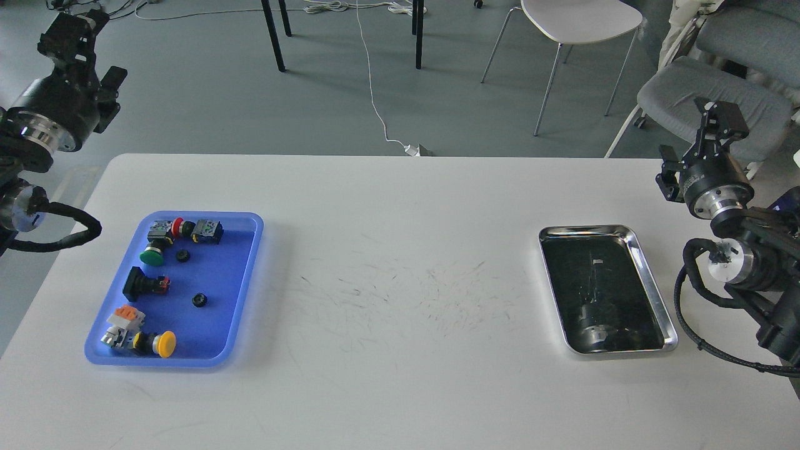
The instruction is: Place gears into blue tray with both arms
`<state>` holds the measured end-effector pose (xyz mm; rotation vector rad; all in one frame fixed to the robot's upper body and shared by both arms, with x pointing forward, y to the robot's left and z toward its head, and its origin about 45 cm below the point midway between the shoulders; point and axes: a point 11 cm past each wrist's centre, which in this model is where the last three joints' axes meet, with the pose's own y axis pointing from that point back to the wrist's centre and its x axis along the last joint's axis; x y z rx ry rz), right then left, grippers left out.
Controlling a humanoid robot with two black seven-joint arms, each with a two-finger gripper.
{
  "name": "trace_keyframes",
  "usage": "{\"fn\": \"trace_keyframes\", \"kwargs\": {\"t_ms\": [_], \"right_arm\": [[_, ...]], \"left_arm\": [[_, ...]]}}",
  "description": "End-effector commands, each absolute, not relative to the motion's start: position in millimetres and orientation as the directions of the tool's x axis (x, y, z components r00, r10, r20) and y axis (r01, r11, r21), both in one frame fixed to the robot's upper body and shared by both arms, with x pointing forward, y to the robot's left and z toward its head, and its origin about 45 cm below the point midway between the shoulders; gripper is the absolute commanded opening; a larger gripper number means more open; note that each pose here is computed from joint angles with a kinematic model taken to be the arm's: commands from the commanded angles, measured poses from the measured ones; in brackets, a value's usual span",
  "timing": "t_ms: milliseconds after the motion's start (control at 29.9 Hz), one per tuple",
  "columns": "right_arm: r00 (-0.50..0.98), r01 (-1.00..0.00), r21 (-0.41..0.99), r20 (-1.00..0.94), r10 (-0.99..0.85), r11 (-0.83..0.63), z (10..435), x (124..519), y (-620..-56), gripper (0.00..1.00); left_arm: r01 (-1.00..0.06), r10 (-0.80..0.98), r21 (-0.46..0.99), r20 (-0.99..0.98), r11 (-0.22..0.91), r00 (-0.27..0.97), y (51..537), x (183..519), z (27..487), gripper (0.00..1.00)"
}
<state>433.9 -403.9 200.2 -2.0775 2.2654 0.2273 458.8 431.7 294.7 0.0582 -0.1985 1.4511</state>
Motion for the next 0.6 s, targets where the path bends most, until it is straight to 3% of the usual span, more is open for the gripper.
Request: {"fn": "trace_keyframes", "kwargs": {"t_ms": [0,334,568], "right_arm": [[-0.084,-0.996,0.055,-0.169,-0.982,0.076,207.6,434.4,-403.3,0.99],[-0.049,-0.999,0.009,-0.303,-0.952,0.048,217.6,429.3,-388.7,0.99],[-0.044,-0.999,-0.005,-0.33,-0.943,0.049,220.3,428.0,-387.4,0.99]], "left_arm": [[-0.991,0.992,-0.06,0.039,0.121,0.119,431.8,459.8,293.6,0.99],[-0.992,0.991,-0.009,-0.049,0.122,0.123,414.5,467.9,272.7,0.99],[-0.983,0.967,-0.078,-0.181,0.168,0.179,407.6,469.2,281.9,0.99]]}}
